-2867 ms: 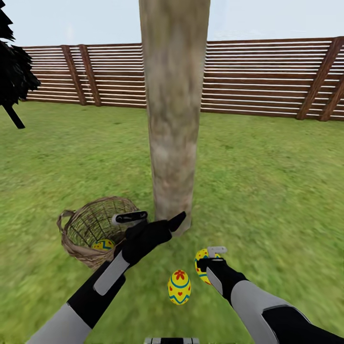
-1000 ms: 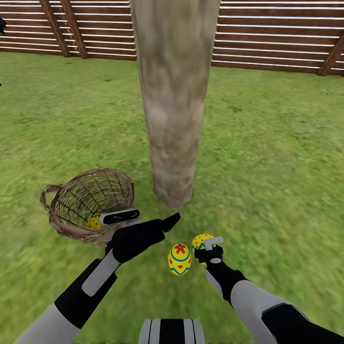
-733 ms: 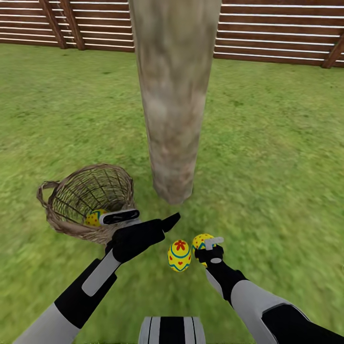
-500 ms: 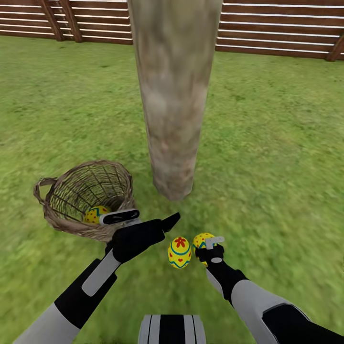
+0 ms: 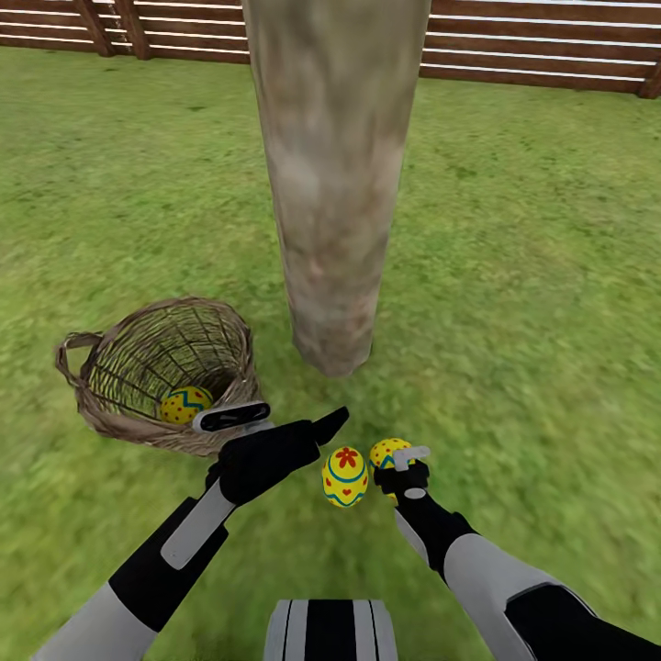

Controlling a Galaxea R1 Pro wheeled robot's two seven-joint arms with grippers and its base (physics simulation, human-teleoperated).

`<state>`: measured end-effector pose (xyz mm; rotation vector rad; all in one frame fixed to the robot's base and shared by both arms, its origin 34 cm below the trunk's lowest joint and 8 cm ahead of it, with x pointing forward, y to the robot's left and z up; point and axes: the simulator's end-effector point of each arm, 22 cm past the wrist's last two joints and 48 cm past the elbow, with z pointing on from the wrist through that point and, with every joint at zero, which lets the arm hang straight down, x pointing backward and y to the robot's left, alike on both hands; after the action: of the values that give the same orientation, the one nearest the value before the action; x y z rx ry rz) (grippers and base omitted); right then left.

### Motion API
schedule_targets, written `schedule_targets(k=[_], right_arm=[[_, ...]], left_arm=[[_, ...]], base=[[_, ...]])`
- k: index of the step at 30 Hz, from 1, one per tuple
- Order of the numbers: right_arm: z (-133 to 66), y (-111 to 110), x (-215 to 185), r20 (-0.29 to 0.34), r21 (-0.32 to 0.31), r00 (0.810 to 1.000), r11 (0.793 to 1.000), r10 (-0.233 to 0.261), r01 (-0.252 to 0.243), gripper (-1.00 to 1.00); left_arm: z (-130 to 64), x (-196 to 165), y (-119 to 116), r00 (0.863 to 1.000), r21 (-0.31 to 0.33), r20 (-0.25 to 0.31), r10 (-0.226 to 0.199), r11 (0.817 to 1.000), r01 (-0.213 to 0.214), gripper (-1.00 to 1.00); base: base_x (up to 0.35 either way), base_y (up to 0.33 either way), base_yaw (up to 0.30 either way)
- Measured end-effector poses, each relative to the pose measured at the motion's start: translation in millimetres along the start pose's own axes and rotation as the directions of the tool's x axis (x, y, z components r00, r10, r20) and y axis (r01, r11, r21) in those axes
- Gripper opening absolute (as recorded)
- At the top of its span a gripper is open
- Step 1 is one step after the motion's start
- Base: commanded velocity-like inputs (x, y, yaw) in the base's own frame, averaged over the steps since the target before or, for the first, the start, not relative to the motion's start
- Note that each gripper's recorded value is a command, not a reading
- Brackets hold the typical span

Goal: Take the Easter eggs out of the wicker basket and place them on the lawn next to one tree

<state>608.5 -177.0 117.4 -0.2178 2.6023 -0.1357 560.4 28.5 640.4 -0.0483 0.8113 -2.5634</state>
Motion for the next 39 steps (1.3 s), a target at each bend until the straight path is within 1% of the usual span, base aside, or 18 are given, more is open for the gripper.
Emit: schedule_targets(k=[8, 9, 16, 18, 19, 22, 39], right_arm=[[0.0, 0, 0, 0.0, -0.001, 1.0, 1.0, 0.002, -0.002, -1.0], [0.0, 0, 0, 0.0, -0.001, 1.0, 1.0, 0.002, -0.002, 1.0], [0.0, 0, -1, 0.001, -0.002, 1.0, 1.0, 0.001, -0.001, 1.0], [-2.8, -1, 12, -0.028, -0.001, 1.0, 1.0, -0.006, 0.006, 1.0], [-4.1, -2, 17, -0.041, 0.0, 0.999, 1.0, -0.001, 0.001, 1.0], [-7.2, -3, 11, -0.032, 0.002, 0.999, 1.0, 0.007, -0.007, 1.0], [-27.4, -10, -29, 0.037, 0.009, 0.999, 1.0, 0.011, -0.011, 1.0]], left_arm=[[-0.8, -1, 1, 1.0, -0.001, 0.006, 0.0, 1.0, 0.0, 1.0], [-0.8, -1, 1, 1.0, -0.001, 0.006, 0.0, 1.0, 0.0, 1.0], [-1.5, -1, 1, 1.0, -0.002, 0.008, -0.001, 1.0, 0.001, 1.0], [3.1, 1, -2, 1.0, 0.004, -0.001, 0.003, 1.0, -0.003, 1.0], [6.3, 2, -4, 1.0, 0.01, -0.006, 0.006, 1.0, -0.006, 1.0], [16.5, 4, -8, 1.0, 0.032, -0.008, 0.009, 0.999, -0.009, 1.0], [43.0, 12, -31, 0.997, 0.061, -0.057, 0.045, 0.997, -0.041, 1.0]], base=[[0.0, 0.0, 0.0], [0.0, 0.0, 0.0], [0.0, 0.0, 0.0], [0.0, 0.0, 0.0], [0.0, 0.0, 0.0], [0.0, 0.0, 0.0], [0.0, 0.0, 0.0]])
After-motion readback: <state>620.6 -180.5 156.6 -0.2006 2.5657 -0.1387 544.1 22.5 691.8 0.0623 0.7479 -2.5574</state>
